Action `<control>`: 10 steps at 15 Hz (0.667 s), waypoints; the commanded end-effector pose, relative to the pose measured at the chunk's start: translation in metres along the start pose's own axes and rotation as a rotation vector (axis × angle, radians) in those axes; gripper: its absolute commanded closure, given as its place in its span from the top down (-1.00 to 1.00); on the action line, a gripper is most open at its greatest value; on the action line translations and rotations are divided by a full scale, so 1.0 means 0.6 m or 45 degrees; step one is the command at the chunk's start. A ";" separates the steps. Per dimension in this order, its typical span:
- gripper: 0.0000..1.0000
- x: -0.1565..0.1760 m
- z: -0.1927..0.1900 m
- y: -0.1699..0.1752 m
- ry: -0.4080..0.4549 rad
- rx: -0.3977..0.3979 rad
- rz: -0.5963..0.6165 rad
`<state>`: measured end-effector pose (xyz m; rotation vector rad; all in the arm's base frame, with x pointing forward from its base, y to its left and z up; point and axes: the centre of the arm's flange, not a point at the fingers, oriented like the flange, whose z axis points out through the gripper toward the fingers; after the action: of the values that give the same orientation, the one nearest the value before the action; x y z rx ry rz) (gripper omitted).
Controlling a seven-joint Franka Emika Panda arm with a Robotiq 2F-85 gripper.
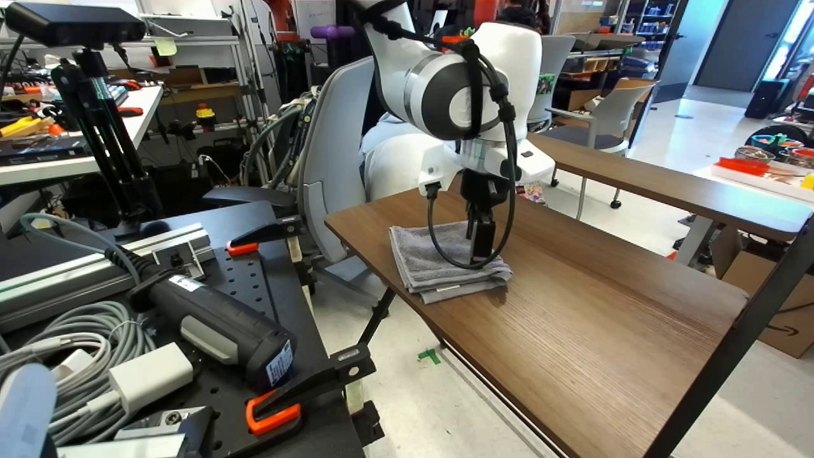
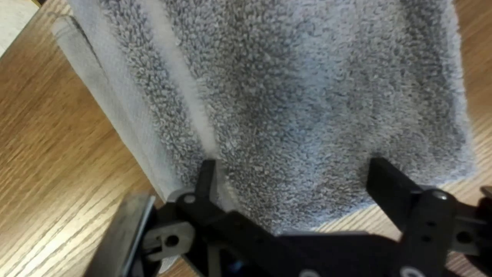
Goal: Move the cloth
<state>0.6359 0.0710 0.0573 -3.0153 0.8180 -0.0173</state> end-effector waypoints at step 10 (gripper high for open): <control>1.00 0.016 -0.025 -0.017 -0.017 0.029 0.062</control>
<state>0.6489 0.0748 0.0724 -2.9698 0.8833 -0.0053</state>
